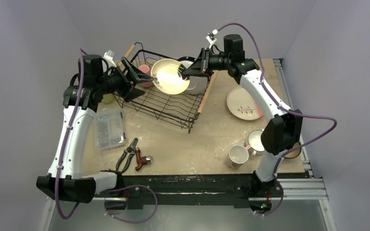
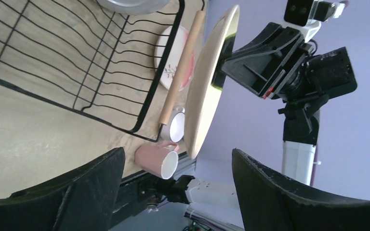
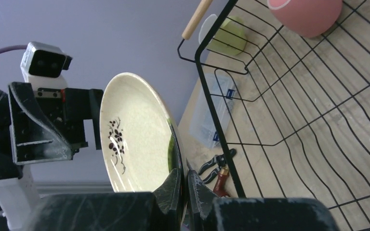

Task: Load the mixed dishes into the dish rack
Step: Insert the plate into the dish rack.

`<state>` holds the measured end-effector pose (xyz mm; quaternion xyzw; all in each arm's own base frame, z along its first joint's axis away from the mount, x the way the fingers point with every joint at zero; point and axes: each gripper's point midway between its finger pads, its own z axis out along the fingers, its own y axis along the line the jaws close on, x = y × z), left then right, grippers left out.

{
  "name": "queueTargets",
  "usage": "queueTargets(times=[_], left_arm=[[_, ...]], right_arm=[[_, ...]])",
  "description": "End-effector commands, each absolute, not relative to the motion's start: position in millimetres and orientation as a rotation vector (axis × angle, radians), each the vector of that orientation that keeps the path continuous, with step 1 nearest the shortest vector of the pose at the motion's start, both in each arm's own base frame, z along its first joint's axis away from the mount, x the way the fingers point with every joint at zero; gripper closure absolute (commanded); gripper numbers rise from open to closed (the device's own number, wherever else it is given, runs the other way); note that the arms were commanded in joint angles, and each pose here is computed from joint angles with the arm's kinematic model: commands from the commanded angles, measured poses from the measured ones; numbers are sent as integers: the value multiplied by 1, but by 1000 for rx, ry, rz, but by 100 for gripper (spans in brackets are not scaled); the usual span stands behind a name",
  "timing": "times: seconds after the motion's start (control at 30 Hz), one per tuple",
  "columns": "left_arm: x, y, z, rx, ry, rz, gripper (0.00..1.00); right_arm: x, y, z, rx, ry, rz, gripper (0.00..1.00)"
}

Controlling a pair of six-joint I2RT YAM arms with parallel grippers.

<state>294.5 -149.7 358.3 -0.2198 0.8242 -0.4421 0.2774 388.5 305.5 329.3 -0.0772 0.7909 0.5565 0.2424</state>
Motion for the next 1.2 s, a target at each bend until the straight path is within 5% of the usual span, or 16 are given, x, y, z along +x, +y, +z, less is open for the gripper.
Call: queueTargets(times=[0.0, 0.23, 0.57, 0.83, 1.17], left_arm=[[303, -161, 386, -548, 2085, -1362, 20], [311, -159, 370, -609, 2097, -1343, 32], [309, -158, 351, -675, 2170, -1322, 64], [305, -156, 347, -715, 2199, -1296, 100], [284, -151, 335, -1062, 2386, -1299, 100]], right_arm=[[374, 322, 351, -346, 2098, 1610, 100], [364, 337, 352, -419, 2109, 1652, 100], [361, 348, 351, -456, 2111, 1652, 100], [361, 346, 347, -464, 2132, 1575, 100], [381, 322, 346, -526, 2106, 1216, 36]])
